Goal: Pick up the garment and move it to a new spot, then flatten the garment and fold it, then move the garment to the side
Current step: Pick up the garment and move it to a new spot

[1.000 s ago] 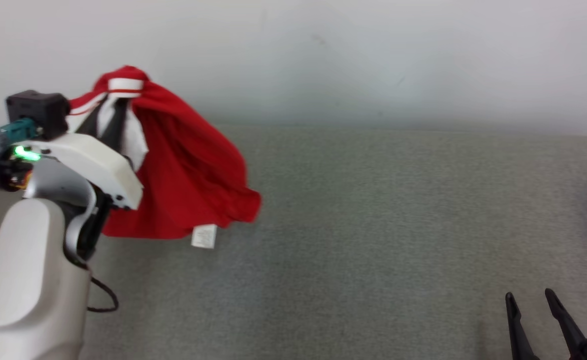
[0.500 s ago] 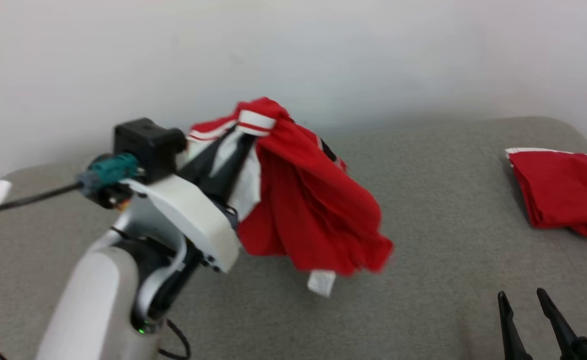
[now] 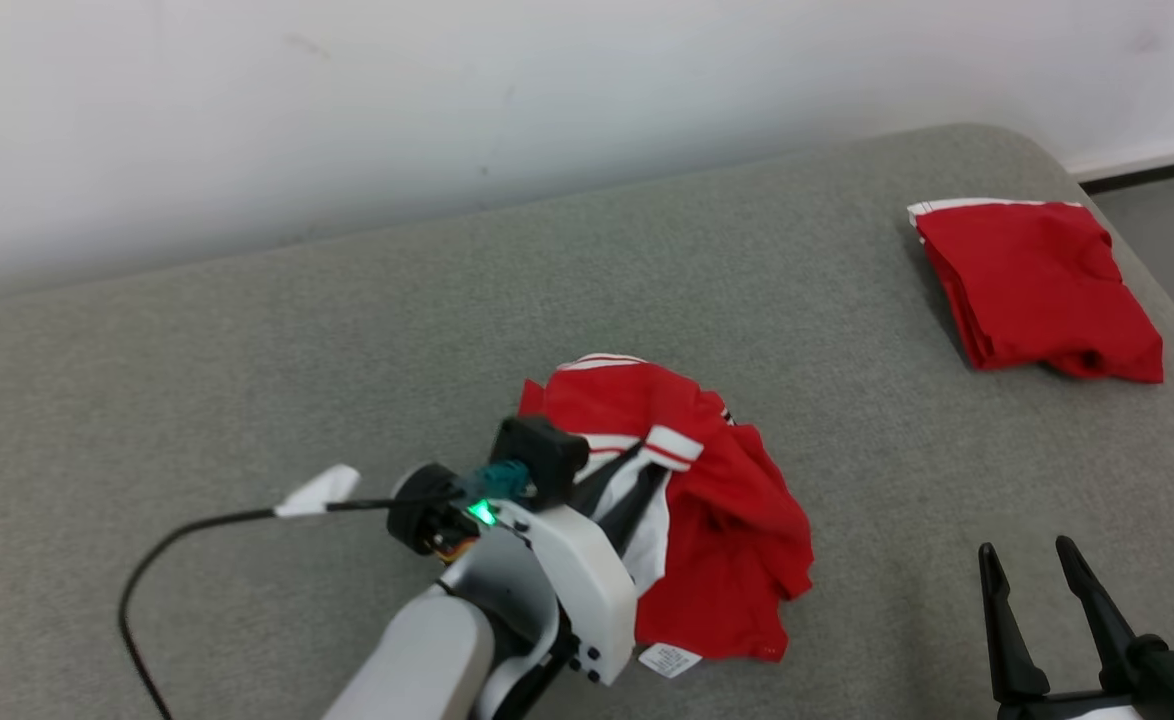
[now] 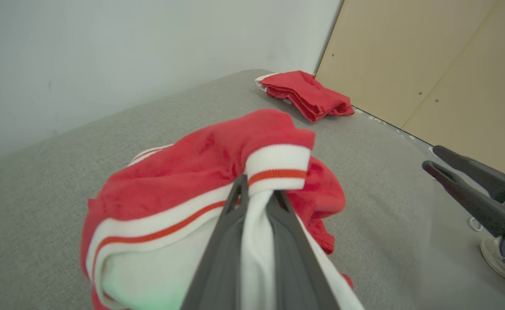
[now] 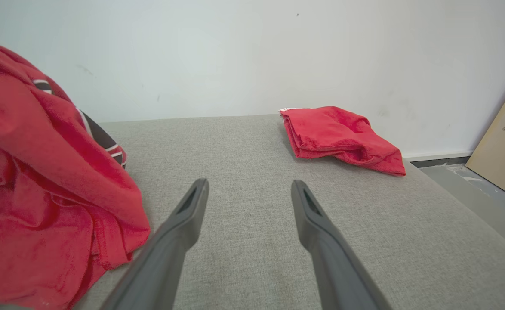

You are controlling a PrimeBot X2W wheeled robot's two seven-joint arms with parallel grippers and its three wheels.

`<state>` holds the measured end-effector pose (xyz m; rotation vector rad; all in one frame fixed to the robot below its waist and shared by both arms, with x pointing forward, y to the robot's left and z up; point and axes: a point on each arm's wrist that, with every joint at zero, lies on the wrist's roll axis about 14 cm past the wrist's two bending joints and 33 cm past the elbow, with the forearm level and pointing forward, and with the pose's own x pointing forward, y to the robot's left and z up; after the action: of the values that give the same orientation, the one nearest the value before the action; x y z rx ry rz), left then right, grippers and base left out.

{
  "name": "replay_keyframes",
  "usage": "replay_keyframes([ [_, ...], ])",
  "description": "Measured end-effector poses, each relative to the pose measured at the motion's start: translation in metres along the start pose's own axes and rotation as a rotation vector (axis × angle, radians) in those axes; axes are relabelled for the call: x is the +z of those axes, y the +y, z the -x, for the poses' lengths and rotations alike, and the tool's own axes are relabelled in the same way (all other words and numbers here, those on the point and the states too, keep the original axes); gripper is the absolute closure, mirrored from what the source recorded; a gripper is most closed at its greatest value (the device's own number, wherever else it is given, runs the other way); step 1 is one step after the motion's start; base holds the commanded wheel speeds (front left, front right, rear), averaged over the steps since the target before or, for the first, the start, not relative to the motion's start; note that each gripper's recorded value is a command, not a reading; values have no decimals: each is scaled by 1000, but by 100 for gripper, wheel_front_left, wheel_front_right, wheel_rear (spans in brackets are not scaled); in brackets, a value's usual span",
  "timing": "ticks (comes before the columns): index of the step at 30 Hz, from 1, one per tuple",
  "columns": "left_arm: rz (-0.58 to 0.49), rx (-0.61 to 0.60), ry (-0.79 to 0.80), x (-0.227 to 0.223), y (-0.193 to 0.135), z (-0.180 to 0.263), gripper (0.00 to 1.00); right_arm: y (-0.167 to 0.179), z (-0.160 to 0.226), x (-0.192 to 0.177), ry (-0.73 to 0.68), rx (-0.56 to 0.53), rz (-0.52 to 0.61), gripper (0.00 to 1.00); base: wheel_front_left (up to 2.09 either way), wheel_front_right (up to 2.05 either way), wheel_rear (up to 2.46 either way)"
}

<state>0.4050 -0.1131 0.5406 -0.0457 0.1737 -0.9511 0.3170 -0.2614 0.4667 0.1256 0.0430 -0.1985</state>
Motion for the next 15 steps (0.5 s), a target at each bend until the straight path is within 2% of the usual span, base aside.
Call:
replay_keyframes([
  [4,16,-31,77,-42,-12,-17,100,-8,-2,-2,12,-25,8,0,0,0,0],
  [8,35,-35,90,-61,-16,-28,100,-14,-1,-3,19,-46,14,0,0,0,0],
  [10,39,-36,77,-63,-19,-30,53,-16,0,-3,19,-49,15,0,0,0,0],
  [11,39,-37,69,-63,-20,-30,11,-16,0,-2,17,-51,14,0,0,0,0],
  [12,47,-37,63,-63,-22,-29,0,-17,0,-2,16,-51,14,0,0,0,0],
  [15,96,-32,28,-58,-27,-25,0,-16,1,-3,17,-44,15,0,0,0,0],
])
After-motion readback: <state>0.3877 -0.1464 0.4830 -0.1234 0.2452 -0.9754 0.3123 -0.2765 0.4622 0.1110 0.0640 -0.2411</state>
